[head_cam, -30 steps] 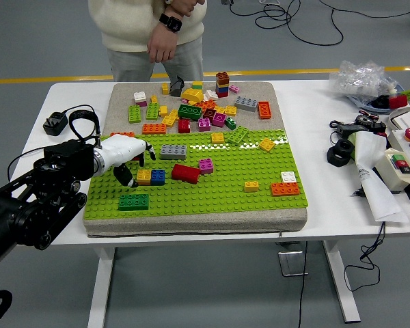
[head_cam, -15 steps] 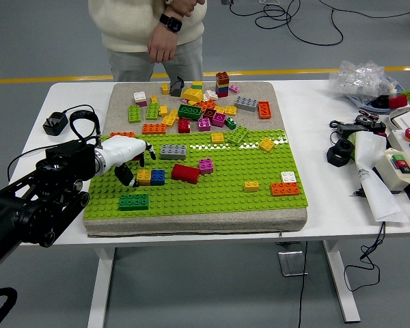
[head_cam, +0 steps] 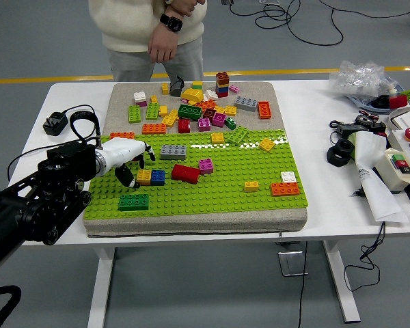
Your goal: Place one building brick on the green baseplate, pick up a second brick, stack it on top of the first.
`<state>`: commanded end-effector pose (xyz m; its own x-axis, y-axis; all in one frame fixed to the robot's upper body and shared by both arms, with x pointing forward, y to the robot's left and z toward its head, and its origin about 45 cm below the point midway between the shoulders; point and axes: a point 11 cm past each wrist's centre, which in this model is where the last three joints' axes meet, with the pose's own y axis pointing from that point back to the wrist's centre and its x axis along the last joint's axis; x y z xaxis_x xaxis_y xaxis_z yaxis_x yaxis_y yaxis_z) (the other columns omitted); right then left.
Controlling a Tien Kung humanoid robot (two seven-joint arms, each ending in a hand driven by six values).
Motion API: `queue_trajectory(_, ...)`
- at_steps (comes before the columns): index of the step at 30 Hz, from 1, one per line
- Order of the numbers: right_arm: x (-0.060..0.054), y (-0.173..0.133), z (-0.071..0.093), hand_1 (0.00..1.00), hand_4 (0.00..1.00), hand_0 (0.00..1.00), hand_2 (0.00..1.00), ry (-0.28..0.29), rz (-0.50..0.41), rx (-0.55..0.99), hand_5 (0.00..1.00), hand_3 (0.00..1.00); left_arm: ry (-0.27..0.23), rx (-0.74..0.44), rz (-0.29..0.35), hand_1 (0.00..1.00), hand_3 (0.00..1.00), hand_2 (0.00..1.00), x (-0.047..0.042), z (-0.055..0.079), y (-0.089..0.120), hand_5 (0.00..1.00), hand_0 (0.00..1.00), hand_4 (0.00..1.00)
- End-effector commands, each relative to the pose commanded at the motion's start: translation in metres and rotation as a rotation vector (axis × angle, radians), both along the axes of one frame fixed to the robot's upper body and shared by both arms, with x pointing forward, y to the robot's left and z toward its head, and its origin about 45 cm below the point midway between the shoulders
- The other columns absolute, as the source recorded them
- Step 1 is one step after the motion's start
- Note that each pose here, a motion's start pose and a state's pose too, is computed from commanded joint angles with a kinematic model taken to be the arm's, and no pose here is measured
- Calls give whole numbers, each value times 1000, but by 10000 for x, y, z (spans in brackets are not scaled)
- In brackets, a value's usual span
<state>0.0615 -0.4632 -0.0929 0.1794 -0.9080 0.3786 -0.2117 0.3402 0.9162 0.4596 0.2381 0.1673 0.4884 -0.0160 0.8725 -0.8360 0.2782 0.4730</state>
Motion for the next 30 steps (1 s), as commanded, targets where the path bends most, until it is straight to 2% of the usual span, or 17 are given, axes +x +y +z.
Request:
queue_trajectory(2, -3, 0, -1, 704, 998, 765, 738, 1, 0, 0, 621, 751, 3, -3, 3, 699, 738, 569, -1, -10, 0, 17, 769, 925)
queue_trajectory(3, -7, 0, -1, 703, 998, 765, 737, 2, 1, 0, 621, 751, 4, -6, 5, 691, 689, 553, 0, -15, -1, 2, 767, 850)
queue_trajectory(9, -10, -1, -1, 703, 998, 765, 737, 3, 2, 0, 621, 751, 5, -19, 12, 691, 689, 553, 8, -13, -13, 2, 767, 850)
queue_trajectory(10, -9, 0, -1, 705, 998, 765, 736, 3, 2, 0, 621, 751, 4, -22, 14, 635, 609, 534, 10, -7, -17, 2, 750, 731)
queue_trajectory(14, -9, -2, -1, 705, 998, 765, 736, 3, 2, -1, 621, 751, 0, -34, 19, 635, 609, 534, 21, 19, -27, 2, 750, 731)
queue_trajectory(15, -9, -2, 0, 704, 998, 765, 738, 3, 2, -1, 621, 751, -1, -36, 19, 579, 573, 524, 23, 22, -29, 2, 695, 661)
queue_trajectory(20, -6, -5, 1, 704, 998, 765, 738, 3, 2, -1, 621, 751, -1, -46, 22, 579, 573, 524, 25, 31, -49, 2, 695, 661)
queue_trajectory(21, -6, -4, 1, 704, 998, 765, 737, 2, 2, -1, 623, 750, -1, -47, 22, 548, 544, 519, 25, 31, -53, 2, 646, 608)
queue_trajectory(30, -16, -3, -1, 703, 998, 765, 738, 3, -2, 0, 623, 751, -6, -38, 20, 535, 535, 516, 25, 89, -39, 2, 638, 591)
